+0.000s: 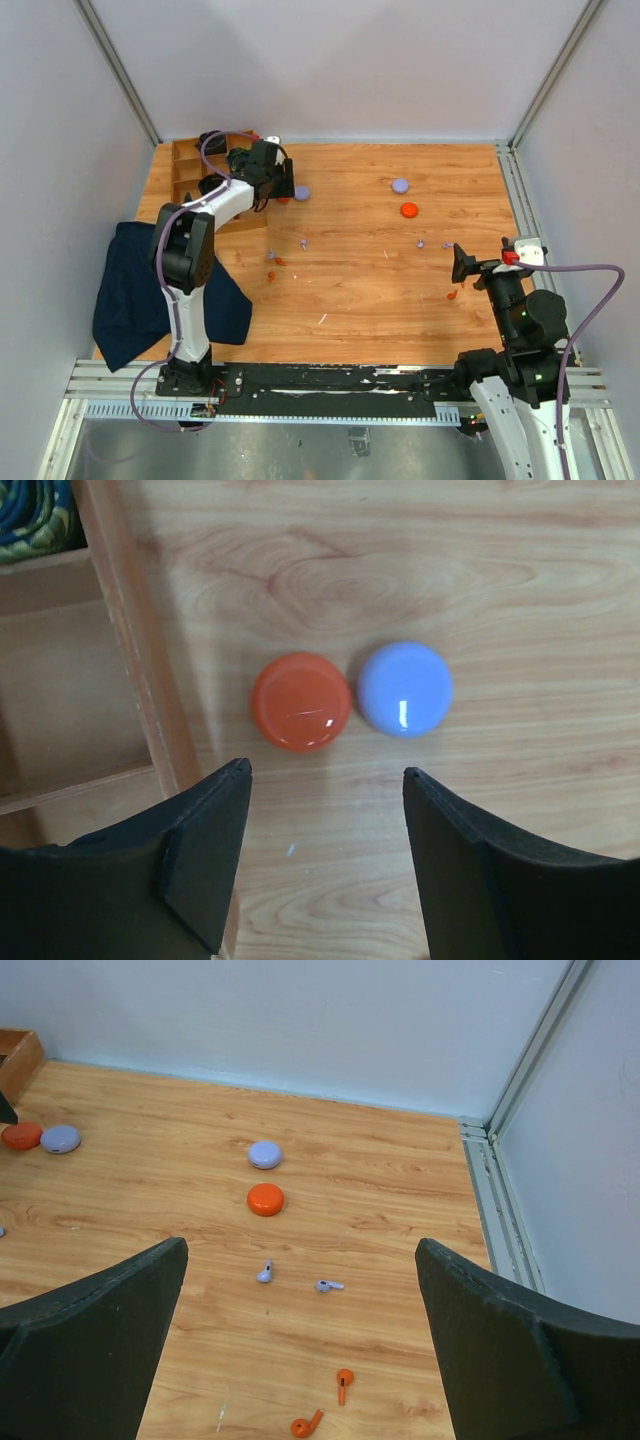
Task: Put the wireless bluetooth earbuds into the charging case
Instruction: Pick up the charging case at the center of the board.
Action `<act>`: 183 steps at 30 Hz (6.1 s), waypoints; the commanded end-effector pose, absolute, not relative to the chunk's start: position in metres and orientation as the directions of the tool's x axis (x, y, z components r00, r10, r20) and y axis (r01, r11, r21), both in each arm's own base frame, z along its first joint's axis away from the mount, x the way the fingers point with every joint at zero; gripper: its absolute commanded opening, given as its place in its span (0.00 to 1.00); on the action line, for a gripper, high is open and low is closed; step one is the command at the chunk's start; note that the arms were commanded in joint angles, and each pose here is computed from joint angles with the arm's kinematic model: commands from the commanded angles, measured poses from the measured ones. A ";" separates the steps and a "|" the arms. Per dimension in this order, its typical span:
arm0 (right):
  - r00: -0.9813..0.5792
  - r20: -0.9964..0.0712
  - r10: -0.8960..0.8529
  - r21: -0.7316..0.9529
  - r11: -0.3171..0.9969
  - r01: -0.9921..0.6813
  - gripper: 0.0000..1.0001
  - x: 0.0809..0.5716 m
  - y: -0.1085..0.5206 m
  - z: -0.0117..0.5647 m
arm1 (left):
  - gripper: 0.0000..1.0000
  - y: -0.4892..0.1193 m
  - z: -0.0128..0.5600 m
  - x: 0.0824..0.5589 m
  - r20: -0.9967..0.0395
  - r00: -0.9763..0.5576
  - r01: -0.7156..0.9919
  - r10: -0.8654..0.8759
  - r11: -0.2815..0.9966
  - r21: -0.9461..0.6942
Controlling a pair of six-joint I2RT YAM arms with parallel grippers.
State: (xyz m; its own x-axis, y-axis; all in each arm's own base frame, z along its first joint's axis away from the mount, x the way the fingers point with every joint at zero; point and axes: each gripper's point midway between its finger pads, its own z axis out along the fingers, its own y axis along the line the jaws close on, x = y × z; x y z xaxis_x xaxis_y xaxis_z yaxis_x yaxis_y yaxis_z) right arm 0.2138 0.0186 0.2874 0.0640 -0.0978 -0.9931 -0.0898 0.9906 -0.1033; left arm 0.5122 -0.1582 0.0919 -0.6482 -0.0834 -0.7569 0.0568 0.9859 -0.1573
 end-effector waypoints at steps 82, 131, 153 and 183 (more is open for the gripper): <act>-0.091 -0.984 0.154 0.177 0.770 -0.613 0.99 0.255 0.171 0.247 | 0.49 -0.240 0.182 0.372 -0.432 -0.637 0.008 -0.639 0.555 -0.832; 0.111 -0.967 0.230 0.129 0.816 -0.563 0.56 0.297 0.324 0.235 | 0.46 -0.272 0.221 0.300 -0.130 -0.533 -0.028 -0.836 0.172 -0.985; 0.077 -0.979 0.188 0.119 0.840 -0.530 0.24 0.300 0.326 0.218 | 0.52 -0.264 0.219 0.296 -0.126 -0.507 -0.023 -0.852 0.159 -0.987; -0.114 -0.944 -0.310 -0.068 0.520 -0.851 0.17 0.232 0.265 0.256 | 0.91 -0.284 0.268 0.233 -0.902 -0.304 0.775 -0.308 0.471 -0.422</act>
